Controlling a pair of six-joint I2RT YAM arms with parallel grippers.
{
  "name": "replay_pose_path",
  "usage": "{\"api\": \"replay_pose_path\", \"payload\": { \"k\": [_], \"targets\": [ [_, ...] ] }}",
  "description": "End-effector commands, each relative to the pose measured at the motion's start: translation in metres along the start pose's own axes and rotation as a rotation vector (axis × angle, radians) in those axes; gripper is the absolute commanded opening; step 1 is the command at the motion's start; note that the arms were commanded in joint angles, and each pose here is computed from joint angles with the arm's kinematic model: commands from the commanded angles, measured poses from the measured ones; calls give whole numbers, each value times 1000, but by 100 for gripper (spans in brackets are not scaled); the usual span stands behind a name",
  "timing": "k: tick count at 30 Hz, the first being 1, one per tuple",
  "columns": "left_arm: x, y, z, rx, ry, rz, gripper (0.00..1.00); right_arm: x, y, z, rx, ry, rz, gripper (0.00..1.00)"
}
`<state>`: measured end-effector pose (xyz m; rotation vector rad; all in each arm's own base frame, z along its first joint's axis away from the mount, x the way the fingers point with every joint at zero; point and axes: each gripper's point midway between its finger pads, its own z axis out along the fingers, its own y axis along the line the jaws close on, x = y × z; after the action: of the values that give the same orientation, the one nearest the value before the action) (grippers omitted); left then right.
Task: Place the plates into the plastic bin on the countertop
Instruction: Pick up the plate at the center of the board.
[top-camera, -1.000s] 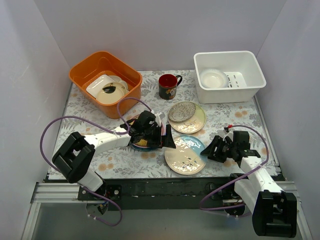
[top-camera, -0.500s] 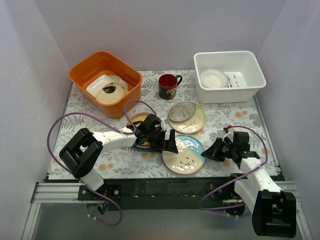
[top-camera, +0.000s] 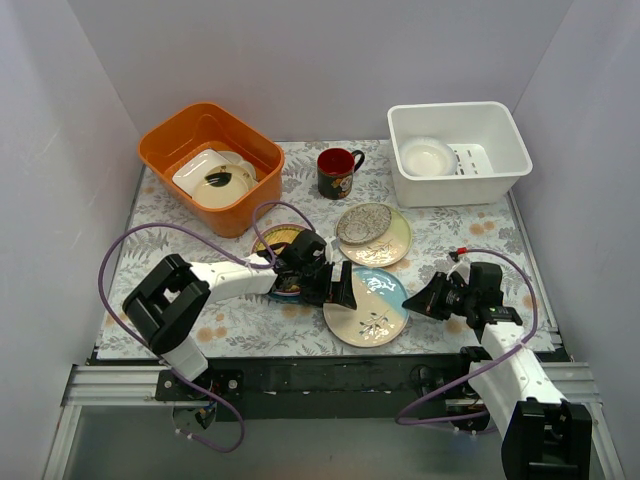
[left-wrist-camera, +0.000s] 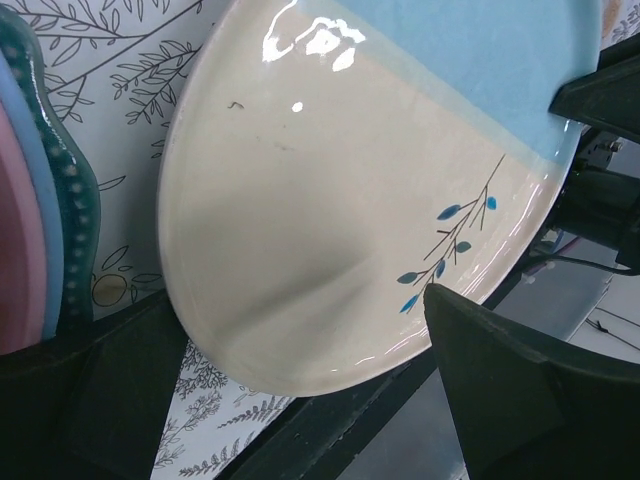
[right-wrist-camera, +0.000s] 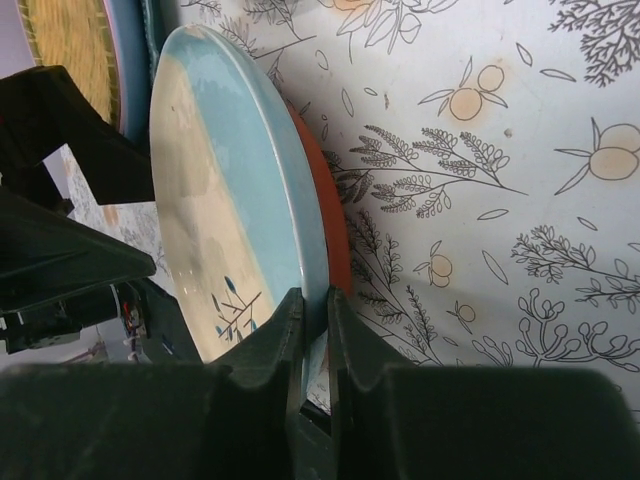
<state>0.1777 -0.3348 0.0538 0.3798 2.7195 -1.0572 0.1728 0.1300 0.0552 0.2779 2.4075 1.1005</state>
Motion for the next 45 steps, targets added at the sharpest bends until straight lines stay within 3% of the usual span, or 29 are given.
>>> {"api": "replay_pose_path", "payload": {
  "k": [1, 8, 16, 20, 22, 30, 38, 45],
  "targets": [
    [-6, -21, 2, 52, -10, 28, 98, -17, 42, -8, -174, -39, -81, 5],
    [-6, -29, 2, 67, -14, 37, 98, -19, 47, -11, -185, -49, -99, 14],
    [-12, -49, -12, 129, -47, 49, 90, -17, 43, -12, -162, -40, -104, 22],
    [-18, -63, -25, 165, -79, 64, 90, -9, 38, -9, -164, -17, -82, 42],
    [-20, -66, -28, 171, -88, 67, 90, -6, 37, -8, -169, -2, -71, 46],
    [-16, -62, -21, 163, -64, 56, 91, -12, 50, -16, -200, -29, -110, 45],
    [-17, -63, -16, 166, -61, 58, 91, 1, 70, -16, -410, -5, -112, 34],
    [-19, -63, -12, 165, -55, 55, 91, 7, 78, -20, -487, 47, -145, 47]
  ]
}}
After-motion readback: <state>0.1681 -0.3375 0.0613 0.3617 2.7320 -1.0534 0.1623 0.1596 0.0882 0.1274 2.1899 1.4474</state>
